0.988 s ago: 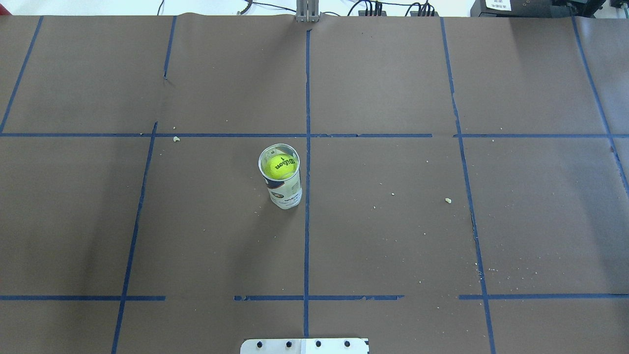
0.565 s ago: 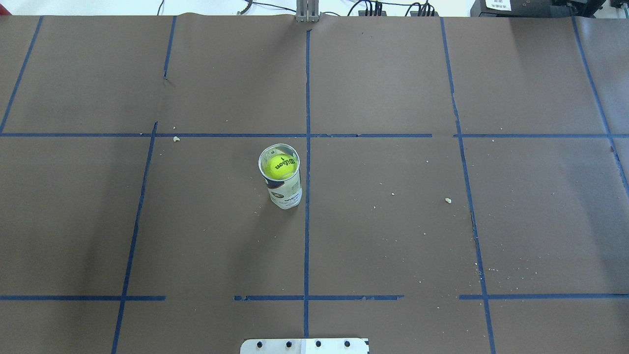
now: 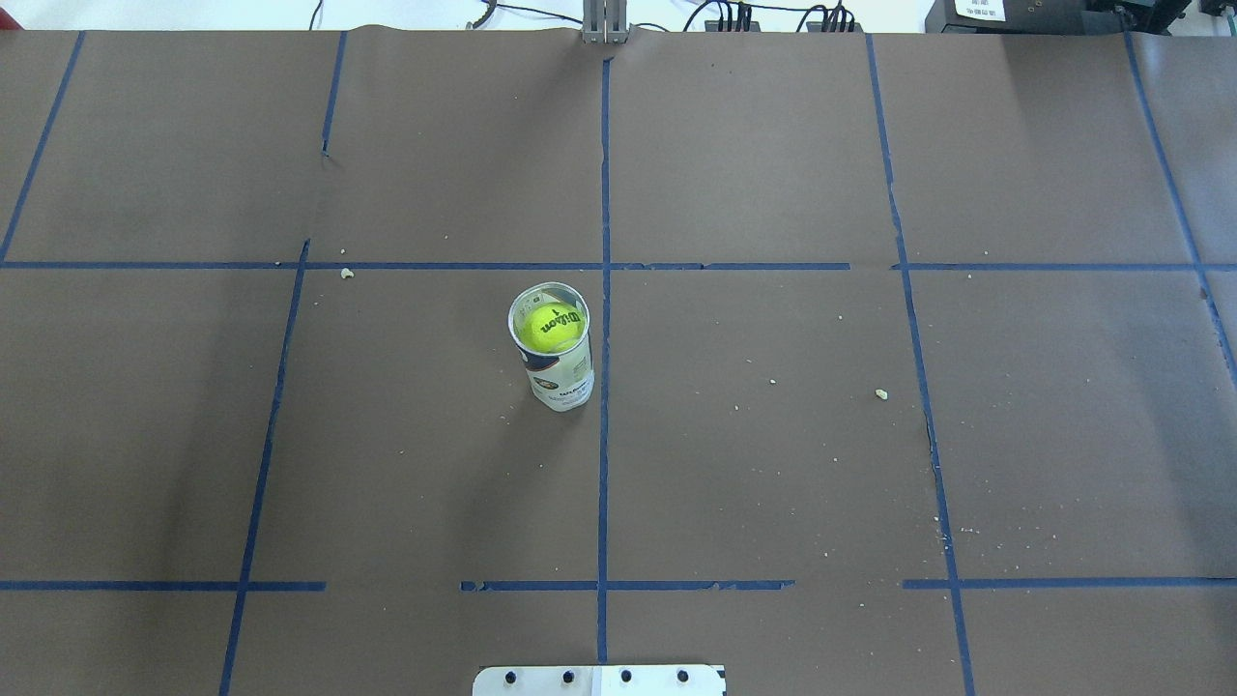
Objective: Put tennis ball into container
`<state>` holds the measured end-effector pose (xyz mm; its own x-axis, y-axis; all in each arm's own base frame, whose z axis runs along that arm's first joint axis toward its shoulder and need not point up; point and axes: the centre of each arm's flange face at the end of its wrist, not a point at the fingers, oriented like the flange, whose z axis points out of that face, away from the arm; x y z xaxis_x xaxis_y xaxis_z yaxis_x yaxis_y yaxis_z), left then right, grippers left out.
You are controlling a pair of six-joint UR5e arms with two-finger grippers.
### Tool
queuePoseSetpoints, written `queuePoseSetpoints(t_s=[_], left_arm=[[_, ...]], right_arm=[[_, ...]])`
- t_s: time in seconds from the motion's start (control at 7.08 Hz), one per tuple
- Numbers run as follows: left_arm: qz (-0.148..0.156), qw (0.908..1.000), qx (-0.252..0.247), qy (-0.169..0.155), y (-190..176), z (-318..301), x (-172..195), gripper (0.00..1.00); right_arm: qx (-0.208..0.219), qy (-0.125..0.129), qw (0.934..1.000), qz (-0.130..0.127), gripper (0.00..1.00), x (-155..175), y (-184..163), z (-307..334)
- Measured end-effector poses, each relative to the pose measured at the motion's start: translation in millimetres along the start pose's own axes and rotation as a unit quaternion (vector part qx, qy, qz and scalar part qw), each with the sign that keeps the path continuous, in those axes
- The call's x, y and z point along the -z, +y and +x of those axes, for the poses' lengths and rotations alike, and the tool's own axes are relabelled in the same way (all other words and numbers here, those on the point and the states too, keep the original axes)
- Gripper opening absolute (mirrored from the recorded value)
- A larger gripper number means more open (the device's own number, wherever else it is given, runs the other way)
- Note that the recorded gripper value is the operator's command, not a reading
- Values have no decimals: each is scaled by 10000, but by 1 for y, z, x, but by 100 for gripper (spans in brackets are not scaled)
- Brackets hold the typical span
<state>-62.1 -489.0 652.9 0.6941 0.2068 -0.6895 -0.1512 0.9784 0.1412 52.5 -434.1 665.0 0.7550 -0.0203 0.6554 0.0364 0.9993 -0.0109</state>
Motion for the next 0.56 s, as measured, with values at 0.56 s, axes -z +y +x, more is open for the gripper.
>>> queuePoseSetpoints(t_s=[0.56], left_arm=[[23,10000,-6,6,-1,0,2,100]], right_arm=[[0,0,10000,0,100,0,0,0]])
